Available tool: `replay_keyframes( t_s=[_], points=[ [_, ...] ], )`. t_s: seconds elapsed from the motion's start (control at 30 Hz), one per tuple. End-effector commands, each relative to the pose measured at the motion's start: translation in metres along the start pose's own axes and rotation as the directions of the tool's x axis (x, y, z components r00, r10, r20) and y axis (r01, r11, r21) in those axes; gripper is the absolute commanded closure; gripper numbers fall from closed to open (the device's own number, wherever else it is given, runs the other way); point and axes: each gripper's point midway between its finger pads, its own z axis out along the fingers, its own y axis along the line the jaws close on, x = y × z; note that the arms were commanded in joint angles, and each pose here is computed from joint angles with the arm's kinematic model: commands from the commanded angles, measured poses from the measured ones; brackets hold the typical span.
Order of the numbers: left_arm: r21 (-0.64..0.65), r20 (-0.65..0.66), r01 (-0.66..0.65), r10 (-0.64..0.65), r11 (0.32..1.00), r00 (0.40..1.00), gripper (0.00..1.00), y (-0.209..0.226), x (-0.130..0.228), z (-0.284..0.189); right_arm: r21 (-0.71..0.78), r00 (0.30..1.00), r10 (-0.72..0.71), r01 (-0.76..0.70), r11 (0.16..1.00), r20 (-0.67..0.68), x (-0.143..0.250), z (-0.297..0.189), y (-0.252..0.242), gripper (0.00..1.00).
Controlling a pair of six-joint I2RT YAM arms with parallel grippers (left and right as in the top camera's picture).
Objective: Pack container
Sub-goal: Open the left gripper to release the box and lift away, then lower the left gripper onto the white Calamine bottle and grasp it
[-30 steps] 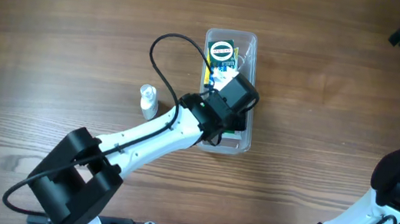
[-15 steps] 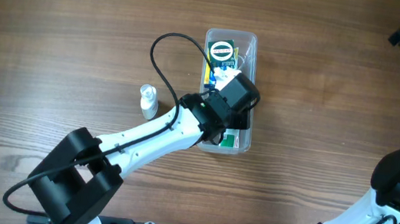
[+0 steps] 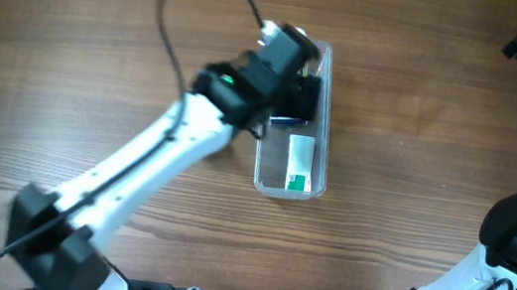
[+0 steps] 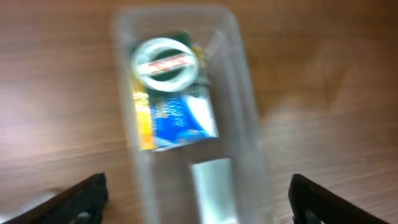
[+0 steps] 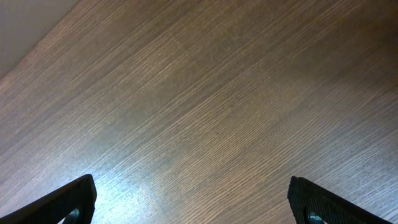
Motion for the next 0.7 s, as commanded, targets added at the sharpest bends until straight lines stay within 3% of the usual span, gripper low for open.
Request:
replay_keyframes(
  t_s=[0.0,0.1,0.2,0.4,0.67],
  points=[
    [-0.095,0.103,0.027,-0.017,0.995,0.995,0.04,0.062,-0.033,-0.057,0.008,1.0,0.011,-0.011,1.0,0.005,-0.002,0.005,0.0,0.0],
    [-0.242,0.103,0.129,-0.107,0.962,0.989,0.04,0.127,-0.03,-0.081,0.007,1.0,0.011,-0.011,1.0,0.007,-0.002,0.005,0.0,0.0],
    [-0.3,0.007,0.187,-0.194,0.936,0.981,0.1,0.163,-0.007,-0.082,0.007,1.0,0.011,-0.011,1.0,0.007,-0.002,0.005,0.0,0.0],
    [-0.262,-0.203,0.036,-0.092,0.964,0.975,0.07,0.166,0.025,-0.052,0.007,1.0,0.011,-0.011,1.0,0.008,-0.002,0.005,0.0,0.0],
    [-0.185,-0.385,-0.047,-0.028,0.982,0.922,0.08,0.163,0.053,-0.006,0.007,1.0,0.011,-0.011,1.0,0.008,-0.002,0.005,0.0,0.0]
  ],
)
